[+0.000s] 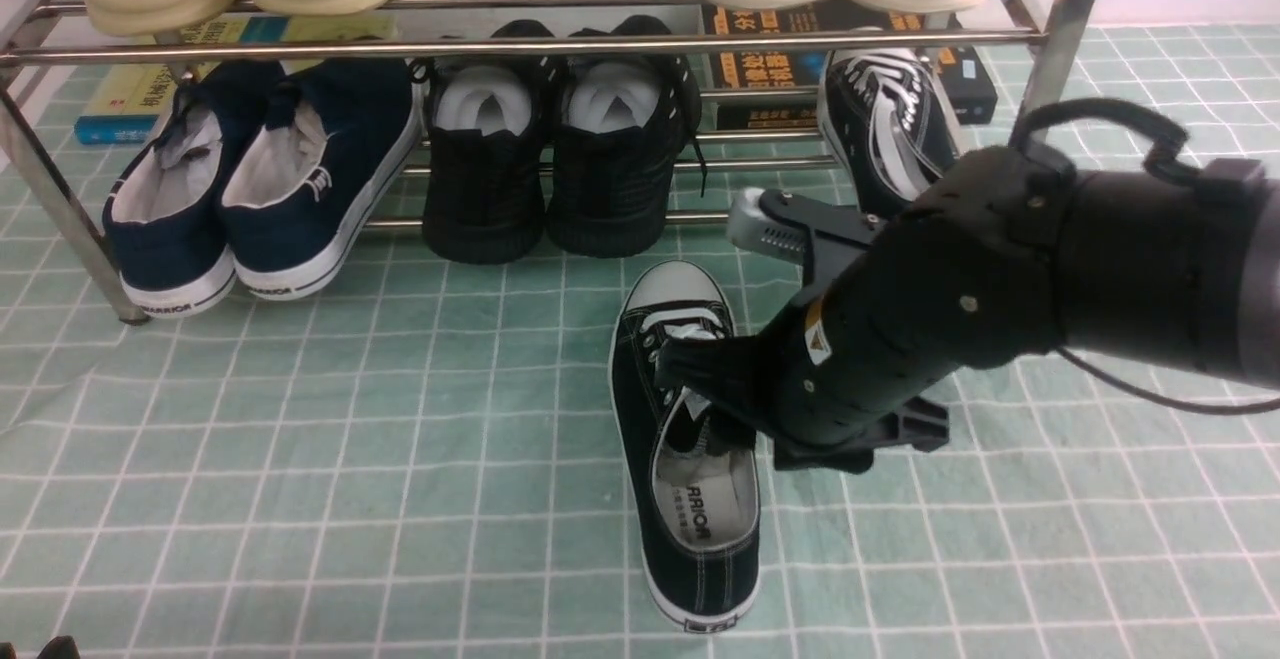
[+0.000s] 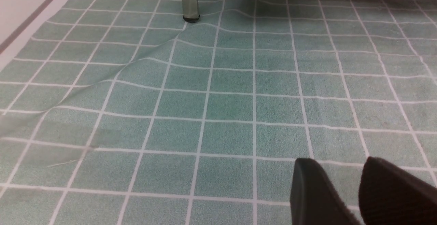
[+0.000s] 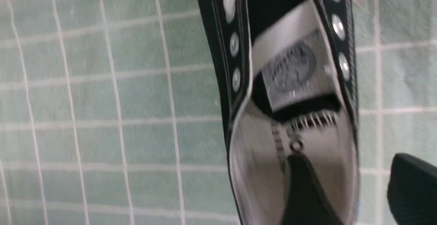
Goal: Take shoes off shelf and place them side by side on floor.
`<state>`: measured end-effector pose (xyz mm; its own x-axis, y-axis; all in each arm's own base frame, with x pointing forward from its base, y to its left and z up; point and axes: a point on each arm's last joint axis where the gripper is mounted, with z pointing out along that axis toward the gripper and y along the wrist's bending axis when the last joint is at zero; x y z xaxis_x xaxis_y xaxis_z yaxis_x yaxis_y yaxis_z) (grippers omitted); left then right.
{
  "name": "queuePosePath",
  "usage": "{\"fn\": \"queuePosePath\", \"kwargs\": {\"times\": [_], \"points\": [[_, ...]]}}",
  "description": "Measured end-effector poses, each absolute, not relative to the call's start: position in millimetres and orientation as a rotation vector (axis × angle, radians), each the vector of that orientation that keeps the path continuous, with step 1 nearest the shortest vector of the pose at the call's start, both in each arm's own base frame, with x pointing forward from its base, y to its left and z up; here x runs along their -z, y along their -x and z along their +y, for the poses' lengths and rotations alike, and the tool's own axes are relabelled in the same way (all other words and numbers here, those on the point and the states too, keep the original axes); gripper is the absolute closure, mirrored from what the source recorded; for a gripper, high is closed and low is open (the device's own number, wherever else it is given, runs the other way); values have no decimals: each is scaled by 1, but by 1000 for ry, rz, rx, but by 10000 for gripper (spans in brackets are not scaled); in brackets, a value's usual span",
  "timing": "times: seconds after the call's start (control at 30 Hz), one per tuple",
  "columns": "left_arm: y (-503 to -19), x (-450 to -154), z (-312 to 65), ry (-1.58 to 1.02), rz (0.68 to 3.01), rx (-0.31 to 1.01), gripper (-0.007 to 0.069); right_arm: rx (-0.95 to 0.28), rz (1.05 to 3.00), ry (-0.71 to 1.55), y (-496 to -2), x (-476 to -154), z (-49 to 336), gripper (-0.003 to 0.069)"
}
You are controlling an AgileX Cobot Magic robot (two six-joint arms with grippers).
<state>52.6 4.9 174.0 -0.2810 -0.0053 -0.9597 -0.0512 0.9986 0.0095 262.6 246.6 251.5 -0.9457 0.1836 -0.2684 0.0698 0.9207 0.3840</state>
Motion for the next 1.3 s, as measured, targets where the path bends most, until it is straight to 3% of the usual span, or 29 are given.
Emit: {"fn": "queuePosePath", "kwargs": {"times": [0.2, 0.4, 0.6, 0.97, 1.3], "points": [[-53, -174, 5, 41, 1855, -44, 383, -454, 2770, 100, -272, -313, 226, 305], [-53, -174, 5, 41, 1855, -44, 383, -399, 2655, 133, -306, -344, 195, 383], [-53, -174, 5, 41, 1855, -44, 383, -299, 2587, 209, -346, -323, 172, 407], [-53, -174, 5, 41, 1855, -44, 383, -166, 2494, 414, -379, -290, 174, 296], [-53, -174, 5, 41, 1855, -44, 383, -59, 2366, 453, -397, -283, 175, 277]]}}
